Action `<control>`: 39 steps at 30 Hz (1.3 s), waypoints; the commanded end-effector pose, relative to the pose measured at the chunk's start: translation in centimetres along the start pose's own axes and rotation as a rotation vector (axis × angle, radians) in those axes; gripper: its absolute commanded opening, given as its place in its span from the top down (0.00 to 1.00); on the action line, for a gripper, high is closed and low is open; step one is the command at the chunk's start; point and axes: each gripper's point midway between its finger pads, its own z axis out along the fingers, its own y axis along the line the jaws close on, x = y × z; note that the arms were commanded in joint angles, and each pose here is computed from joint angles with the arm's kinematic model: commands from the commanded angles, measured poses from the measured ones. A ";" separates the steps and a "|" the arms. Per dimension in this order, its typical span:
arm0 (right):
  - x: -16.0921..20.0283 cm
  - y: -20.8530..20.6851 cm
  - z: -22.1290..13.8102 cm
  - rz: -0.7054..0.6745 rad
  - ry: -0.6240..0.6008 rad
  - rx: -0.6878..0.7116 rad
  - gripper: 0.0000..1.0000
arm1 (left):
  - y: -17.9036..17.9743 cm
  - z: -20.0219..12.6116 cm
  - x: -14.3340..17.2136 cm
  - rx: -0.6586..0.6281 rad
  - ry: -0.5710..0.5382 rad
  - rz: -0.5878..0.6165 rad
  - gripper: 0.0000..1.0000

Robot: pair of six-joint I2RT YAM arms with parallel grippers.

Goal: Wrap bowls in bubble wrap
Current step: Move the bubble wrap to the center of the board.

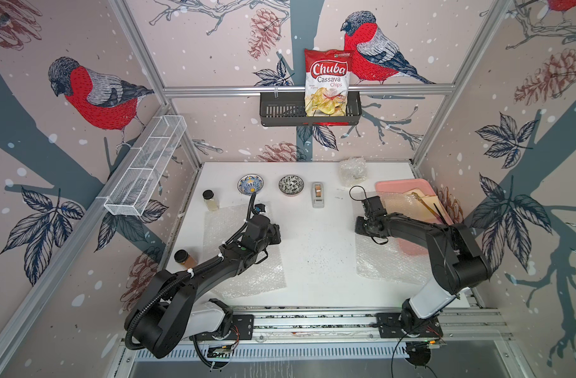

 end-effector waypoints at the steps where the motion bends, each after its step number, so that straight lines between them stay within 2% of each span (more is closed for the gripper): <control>1: 5.7 0.7 -0.5 0.000 0.204 -0.013 0.83 | -0.1 -0.3 -0.6 0.005 -0.042 -0.007 0.78; 9: 9.2 6.8 -3.0 -0.048 0.263 -0.151 0.84 | 0.3 -0.5 -0.5 -0.006 -0.053 -0.010 0.78; 18: 11.2 15.7 -3.2 -0.109 0.305 -0.352 0.84 | 0.0 -0.4 -0.8 0.003 -0.054 -0.009 0.78; 29: 9.7 21.4 -3.6 -0.106 0.265 -0.508 0.83 | 0.3 -0.9 -1.3 -0.024 -0.067 -0.025 0.77; 34: 9.0 22.6 -3.9 -0.124 0.257 -0.543 0.77 | 0.0 -0.3 -2.3 -0.046 -0.059 -0.035 0.69; 37: 7.8 22.4 -5.3 -0.135 0.218 -0.553 0.71 | -0.4 0.5 -3.4 -0.060 -0.047 -0.043 0.64; 39: 6.7 22.0 -6.5 -0.140 0.182 -0.564 0.70 | -0.6 1.3 -4.4 -0.074 -0.042 -0.046 0.62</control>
